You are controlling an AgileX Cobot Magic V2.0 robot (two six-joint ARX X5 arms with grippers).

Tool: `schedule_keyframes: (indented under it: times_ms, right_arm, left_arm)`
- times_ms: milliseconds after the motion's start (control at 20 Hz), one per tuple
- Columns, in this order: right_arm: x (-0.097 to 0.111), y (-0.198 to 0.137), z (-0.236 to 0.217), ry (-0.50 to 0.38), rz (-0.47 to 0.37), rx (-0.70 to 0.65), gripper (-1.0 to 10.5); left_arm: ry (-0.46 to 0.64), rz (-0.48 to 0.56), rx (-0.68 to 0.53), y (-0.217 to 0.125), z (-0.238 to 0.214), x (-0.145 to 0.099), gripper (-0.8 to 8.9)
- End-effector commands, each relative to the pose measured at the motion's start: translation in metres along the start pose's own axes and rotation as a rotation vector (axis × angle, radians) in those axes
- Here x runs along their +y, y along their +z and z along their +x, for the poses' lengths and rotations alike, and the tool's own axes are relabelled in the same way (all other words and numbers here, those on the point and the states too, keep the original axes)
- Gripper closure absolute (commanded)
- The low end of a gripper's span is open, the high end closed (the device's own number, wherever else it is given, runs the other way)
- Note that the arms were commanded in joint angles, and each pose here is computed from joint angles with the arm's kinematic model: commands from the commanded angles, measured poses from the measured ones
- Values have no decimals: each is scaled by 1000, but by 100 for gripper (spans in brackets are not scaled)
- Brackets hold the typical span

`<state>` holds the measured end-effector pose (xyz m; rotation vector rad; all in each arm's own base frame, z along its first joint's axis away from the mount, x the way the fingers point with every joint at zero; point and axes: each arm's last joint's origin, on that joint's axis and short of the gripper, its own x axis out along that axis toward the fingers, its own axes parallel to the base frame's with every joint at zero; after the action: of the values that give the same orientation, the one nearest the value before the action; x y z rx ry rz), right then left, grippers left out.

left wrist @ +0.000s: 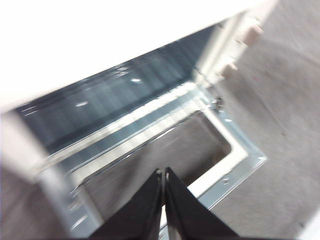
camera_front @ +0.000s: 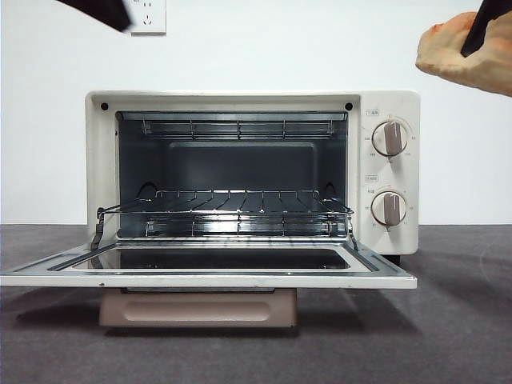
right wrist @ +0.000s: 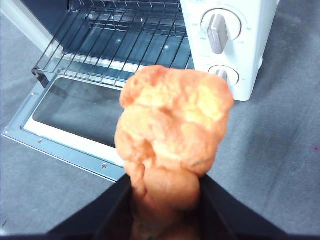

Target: The left arm flap open the oven, the right arm pick bread and place it into oven, the left arm flap close the oven

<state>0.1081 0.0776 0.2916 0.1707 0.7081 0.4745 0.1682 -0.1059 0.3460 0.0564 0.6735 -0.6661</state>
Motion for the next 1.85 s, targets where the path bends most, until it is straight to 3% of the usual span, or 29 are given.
schedule_keyframes:
  times_ms: [50,400,800,1050,1750,1850]
  right_arm:
    - [4,6,1,16,-19,-9,798]
    - [8,6,18,53,-28,70,798]
    - [38,18,64,249,14,65,798]
    - [49,25,124,272,102,26,798]
    - [53,46,214,-40,91,-60,796]
    - [52,43,219,-51,90,-47,708]
  left_arm:
    - [21,-16,-27,-20,-13,3,797]
    - [32,-85,-52,-82,-48,1,797]
    - [28,-92,-84,-85,-56,0,797]
    - [28,-94,-82,-85,-56,0,797]
    - [35,-104,-17,-91,-56,0,797]
    - [35,-104,-17,-91,-56,0,797]
